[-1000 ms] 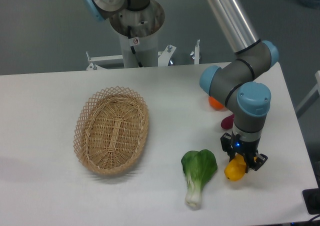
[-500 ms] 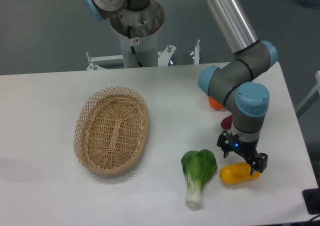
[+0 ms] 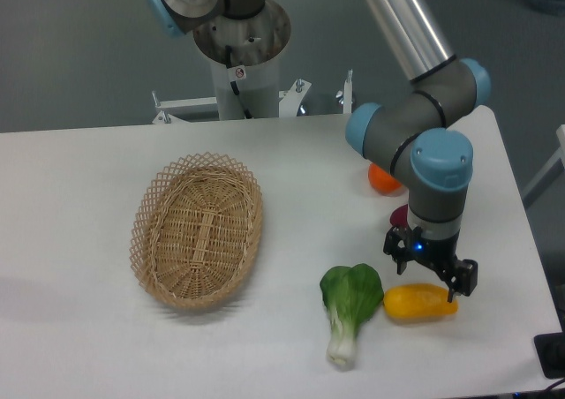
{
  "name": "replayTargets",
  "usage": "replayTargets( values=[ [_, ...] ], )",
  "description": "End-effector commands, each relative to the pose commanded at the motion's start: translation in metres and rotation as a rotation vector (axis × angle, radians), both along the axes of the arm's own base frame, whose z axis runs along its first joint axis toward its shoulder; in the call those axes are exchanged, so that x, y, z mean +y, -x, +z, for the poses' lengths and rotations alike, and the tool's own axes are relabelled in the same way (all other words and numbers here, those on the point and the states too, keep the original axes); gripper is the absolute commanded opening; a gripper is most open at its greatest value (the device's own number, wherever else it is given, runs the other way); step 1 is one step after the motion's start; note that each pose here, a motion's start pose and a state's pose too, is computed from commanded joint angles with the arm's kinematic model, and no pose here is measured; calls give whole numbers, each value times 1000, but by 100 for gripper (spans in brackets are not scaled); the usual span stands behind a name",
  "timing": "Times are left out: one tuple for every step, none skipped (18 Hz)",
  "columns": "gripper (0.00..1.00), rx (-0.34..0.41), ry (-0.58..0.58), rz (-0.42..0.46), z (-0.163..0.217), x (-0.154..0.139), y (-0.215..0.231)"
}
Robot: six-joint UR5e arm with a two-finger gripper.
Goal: Place the mango on the table
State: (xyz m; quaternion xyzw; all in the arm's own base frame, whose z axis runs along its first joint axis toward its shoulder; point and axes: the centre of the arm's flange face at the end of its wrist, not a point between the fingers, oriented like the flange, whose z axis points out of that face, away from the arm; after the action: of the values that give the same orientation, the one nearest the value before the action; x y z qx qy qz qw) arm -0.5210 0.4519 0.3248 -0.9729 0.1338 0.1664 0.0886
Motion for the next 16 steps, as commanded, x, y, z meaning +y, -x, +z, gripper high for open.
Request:
replayTargets(
  values=[
    [100,3,-2,0,16,-4,-7],
    [100,-4,2,2,33,-9,-13],
    [100,-16,11,4,48,-13,-19],
    [100,-28,25,9,63,-18,-23],
    [100,-38,47,16,77,-25,-27],
    [100,-41,71,30,88,-36,-27],
    [100,-32,98,41,102,-48,-25],
    [100,-20,141,46,111,-54,-28],
    [100,-4,183,51,118,-61,-29],
    [100,5,205,51,125,-67,-28],
    [100,-5,221,43,128,-70,-26],
    [100,-7,228,36,135,-75,-22],
    [100,-14,234,33,144,-85,-15],
    [100,-25,244,18,153,-93,-10],
    [100,-36,261,-8,162,-101,-5],
    [100,-46,276,-32,170,-111,0]
  ],
)
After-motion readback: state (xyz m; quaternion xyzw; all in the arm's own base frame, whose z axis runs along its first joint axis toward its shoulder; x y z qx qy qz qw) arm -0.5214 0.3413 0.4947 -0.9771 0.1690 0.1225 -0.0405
